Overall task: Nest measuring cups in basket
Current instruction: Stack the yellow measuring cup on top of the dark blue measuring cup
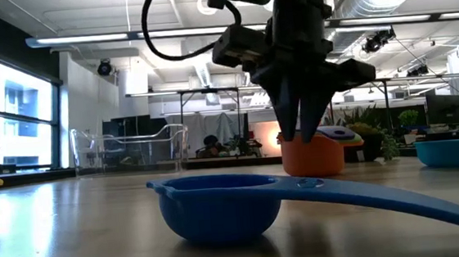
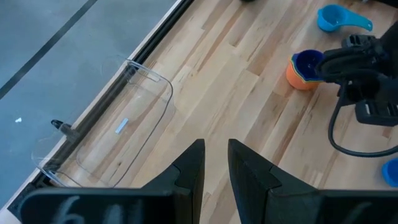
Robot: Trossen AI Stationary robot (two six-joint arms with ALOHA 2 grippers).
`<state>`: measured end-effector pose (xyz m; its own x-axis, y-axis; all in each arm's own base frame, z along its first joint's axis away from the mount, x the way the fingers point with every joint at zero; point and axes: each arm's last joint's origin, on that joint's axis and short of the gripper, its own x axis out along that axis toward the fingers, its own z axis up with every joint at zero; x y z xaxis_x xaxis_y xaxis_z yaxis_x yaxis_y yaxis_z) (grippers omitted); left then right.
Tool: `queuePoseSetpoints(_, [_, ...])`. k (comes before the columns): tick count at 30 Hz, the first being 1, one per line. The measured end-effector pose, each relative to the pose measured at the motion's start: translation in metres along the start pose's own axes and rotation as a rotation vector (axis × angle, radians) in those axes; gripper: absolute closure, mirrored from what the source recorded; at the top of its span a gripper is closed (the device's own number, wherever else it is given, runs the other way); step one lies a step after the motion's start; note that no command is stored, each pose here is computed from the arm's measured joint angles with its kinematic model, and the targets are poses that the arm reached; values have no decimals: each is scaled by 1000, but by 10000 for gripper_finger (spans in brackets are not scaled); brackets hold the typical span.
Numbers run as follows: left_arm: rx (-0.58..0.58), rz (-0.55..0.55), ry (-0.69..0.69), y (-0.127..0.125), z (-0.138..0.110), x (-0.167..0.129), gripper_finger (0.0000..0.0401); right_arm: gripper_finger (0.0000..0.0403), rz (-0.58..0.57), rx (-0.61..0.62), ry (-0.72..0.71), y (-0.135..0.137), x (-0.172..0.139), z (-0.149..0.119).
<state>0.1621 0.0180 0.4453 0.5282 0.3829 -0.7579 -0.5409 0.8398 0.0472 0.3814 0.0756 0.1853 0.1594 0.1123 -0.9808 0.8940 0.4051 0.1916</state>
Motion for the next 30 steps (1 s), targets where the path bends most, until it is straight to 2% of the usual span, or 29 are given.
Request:
queuePoseSetpoints(9, [0,0,0,0,0,0,339,311,-88,6,21,-8,0,-2])
queuePoseSetpoints(13, [-1,0,0,0,0,0,339,311,-75,-24,20,-7,0,-2])
queuePoseSetpoints(19, [1,-20,13,0,-1,0,339,311,31,-119,21,2,-3,-1])
queuePoseSetpoints(26, [-8,-101,150,-1,-11,-1,339,311,221,-277,-55,16,-18,4])
queuePoseSetpoints(30, [-41,-148,176,-4,-19,-4,339,311,280,-338,-94,18,-29,10])
